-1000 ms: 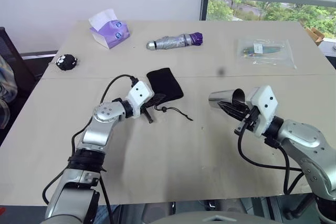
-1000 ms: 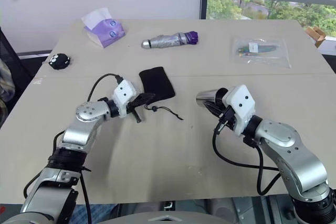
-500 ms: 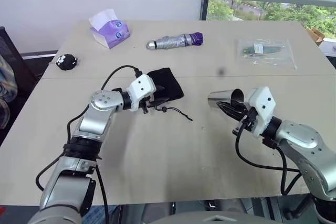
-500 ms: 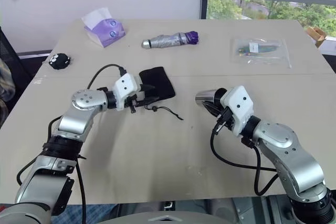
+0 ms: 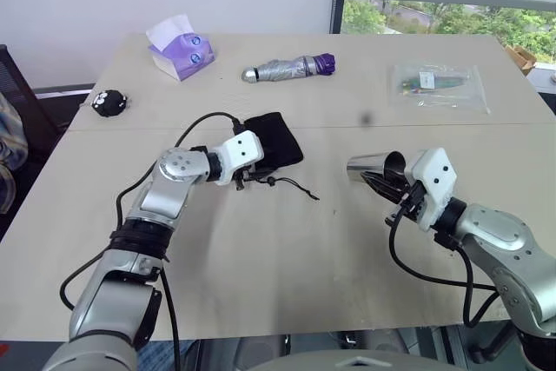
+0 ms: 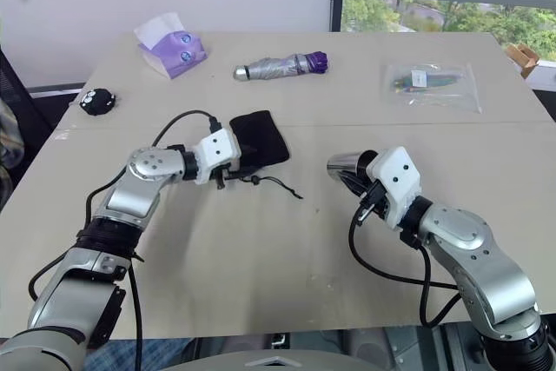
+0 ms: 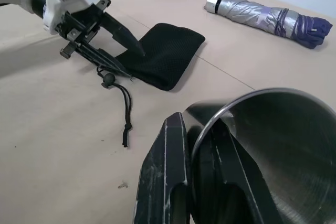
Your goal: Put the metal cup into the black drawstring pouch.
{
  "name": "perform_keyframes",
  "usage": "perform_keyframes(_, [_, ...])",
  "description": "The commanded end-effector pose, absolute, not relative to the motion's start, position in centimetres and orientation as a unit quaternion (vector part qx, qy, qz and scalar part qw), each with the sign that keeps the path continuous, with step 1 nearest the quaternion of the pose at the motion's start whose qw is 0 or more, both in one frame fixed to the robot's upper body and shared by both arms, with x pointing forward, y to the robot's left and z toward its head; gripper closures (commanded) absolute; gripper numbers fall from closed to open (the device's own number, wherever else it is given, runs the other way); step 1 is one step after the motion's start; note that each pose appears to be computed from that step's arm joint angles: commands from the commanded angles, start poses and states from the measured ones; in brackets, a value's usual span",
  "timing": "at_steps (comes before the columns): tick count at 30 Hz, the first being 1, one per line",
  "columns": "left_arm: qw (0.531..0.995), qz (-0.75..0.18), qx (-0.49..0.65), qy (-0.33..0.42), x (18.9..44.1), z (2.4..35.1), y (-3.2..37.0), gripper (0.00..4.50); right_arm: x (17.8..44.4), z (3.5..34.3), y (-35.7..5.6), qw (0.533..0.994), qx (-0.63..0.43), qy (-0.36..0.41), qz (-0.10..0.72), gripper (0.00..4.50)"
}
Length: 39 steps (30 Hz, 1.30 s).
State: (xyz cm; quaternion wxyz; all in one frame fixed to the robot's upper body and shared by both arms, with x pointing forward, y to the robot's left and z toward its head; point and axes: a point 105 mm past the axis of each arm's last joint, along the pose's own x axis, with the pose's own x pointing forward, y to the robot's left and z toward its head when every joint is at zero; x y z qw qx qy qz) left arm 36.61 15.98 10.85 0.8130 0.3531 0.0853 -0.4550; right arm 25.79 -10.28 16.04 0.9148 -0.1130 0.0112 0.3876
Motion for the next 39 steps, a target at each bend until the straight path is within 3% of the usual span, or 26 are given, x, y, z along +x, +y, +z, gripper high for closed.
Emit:
perform_keyframes(1, [0.817, -0.445, 0.363, 0.063, 37.1, 12.1, 15.9, 2.32, 25.4, 17.9, -10.1, 0.913, -0.122, -0.03, 0.387, 4.5])
perform_keyframes(5, [0.819, -0.445, 0.357, 0.062, 37.1, 12.0, 15.9, 2.32, 25.3, 17.8, -10.2, 0.913, -0.123, -0.028, 0.388, 4.5])
perform_keyframes(8, [0.821, -0.446, 0.35, 0.061, 37.0, 12.0, 15.8, 3.13, 25.4, 17.8, -10.1, 0.912, -0.124, -0.028, 0.389, 4.5])
perform_keyframes(11, [0.825, -0.447, 0.341, 0.062, 36.9, 12.0, 15.8, 4.49, 25.4, 17.8, -10.1, 0.912, -0.125, -0.028, 0.391, 4.5])
perform_keyframes(26, [0.883, -0.447, 0.135, 0.057, 36.9, 14.7, 14.5, 4.49, 25.5, 18.4, -8.9, 0.909, -0.112, -0.044, 0.4, 4.5])
perform_keyframes(39, [0.873, -0.468, -0.066, 0.119, 35.1, 15.3, 12.9, 4.49, 25.7, 19.0, -6.4, 0.903, -0.082, -0.068, 0.416, 4.5])
